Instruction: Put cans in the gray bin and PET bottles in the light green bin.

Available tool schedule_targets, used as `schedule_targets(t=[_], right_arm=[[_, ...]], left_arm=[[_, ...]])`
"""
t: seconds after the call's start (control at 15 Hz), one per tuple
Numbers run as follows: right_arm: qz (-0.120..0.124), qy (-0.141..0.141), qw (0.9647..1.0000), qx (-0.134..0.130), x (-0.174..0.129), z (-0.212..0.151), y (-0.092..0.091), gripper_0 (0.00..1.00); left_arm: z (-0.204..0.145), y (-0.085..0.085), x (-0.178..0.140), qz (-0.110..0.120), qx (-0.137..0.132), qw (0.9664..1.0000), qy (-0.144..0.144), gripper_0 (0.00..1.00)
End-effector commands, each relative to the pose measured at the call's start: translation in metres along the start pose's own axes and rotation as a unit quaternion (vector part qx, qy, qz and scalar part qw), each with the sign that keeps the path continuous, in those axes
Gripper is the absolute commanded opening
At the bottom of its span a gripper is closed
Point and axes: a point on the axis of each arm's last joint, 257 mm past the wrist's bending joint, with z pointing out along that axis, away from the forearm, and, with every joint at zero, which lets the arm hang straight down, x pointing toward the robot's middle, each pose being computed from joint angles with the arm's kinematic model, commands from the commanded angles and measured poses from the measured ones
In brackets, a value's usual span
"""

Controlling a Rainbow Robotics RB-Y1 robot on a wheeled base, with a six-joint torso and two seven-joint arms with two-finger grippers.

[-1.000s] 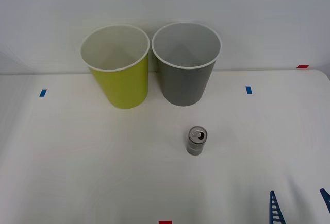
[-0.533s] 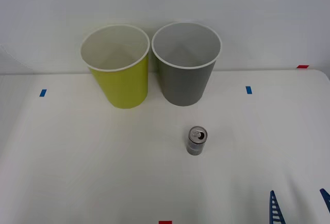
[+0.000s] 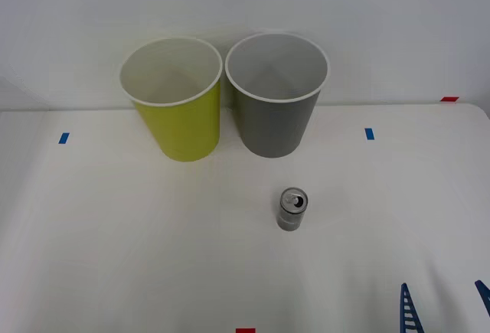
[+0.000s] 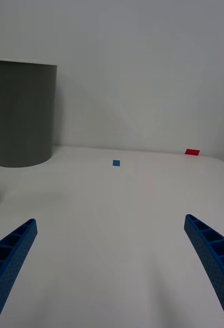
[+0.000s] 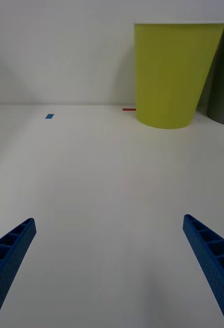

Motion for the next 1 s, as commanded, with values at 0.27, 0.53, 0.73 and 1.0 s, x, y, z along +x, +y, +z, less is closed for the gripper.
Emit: schedule_targets(t=[0.27,0.53,0.73,1.0], right_arm=[[0.000,0.000,1.0000,0.000,0.000,0.000,0.000,1.00],[0.000,0.000,1.0000,0.000,0.000,0.000,0.000,1.00],[0.000,0.000,1.0000,0.000,0.000,0.000,0.000,1.00],[0.000,0.000,1.0000,0.000,0.000,0.000,0.000,1.00]], left_arm=[[0.000,0.000,0.000,0.000,0.000,1.0000,0.000,1.00],[0.000,0.000,0.000,0.000,0.000,1.0000,0.000,1.00],[0.000,0.000,0.000,0.000,0.000,1.0000,0.000,1.00],[0.001,0.000,0.013,0.008,0.010,0.9998,0.012,1.00]])
